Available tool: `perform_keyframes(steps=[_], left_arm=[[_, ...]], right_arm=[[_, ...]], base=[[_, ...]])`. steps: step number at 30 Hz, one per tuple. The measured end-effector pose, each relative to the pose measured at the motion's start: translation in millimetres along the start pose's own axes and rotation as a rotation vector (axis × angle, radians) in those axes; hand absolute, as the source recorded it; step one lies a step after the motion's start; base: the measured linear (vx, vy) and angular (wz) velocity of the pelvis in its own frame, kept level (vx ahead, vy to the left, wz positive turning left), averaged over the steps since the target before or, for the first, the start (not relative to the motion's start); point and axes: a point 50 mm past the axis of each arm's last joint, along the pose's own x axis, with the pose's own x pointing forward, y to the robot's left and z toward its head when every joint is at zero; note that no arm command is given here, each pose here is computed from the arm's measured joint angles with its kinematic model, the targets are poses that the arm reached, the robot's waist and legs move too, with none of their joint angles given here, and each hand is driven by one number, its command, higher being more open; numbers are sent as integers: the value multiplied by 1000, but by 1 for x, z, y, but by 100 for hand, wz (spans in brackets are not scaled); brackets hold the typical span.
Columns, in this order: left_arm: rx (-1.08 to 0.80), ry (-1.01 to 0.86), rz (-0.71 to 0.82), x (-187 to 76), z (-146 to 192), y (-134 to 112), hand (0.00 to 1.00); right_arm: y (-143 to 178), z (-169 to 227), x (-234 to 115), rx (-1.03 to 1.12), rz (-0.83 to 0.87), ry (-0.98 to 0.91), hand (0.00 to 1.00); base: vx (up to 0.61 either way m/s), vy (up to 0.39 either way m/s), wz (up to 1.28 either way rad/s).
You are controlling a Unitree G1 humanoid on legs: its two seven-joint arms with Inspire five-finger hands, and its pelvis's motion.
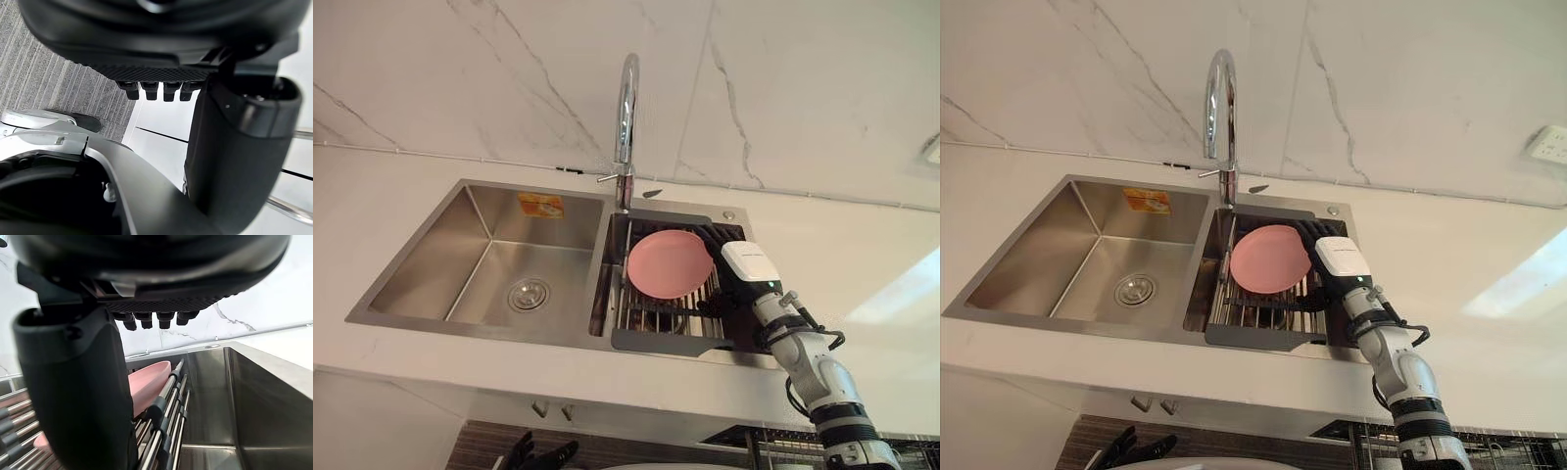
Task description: Walk over to the sink, pick up the cup, carry it to the dishwasher, place the cup inside the dishwasher, then close the dishwasher door
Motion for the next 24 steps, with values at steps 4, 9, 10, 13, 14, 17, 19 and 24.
perform_keyframes(steps=[4,9,10,13,14,17,19,24], left_arm=[[0,-2,-6,0,0,0,100],[-1,-6,-16,-1,0,-1,100],[-1,-7,-18,-1,0,-1,100],[-3,-7,-22,-1,0,-2,100],[-5,-7,-24,-1,0,-3,100],[-6,-8,-26,-1,0,-3,100],[-6,-8,-26,-1,0,-3,100],[-6,-8,-29,-1,0,-4,100]], right_arm=[[0,-1,0,-7,-18,3,100],[-3,1,1,-26,-61,-11,100],[-3,1,1,-26,-61,-14,100],[-3,2,1,-24,-59,-29,100],[-2,3,1,-23,-58,-35,100],[-2,3,1,-22,-54,-39,100],[0,3,0,-20,-43,-41,0],[11,5,-1,-11,21,-52,0]], base=[[-17,-4,5],[0,0,0],[-38,-12,3],[-40,-12,4],[0,0,0],[0,0,0],[0,0,0],[-13,-5,2]])
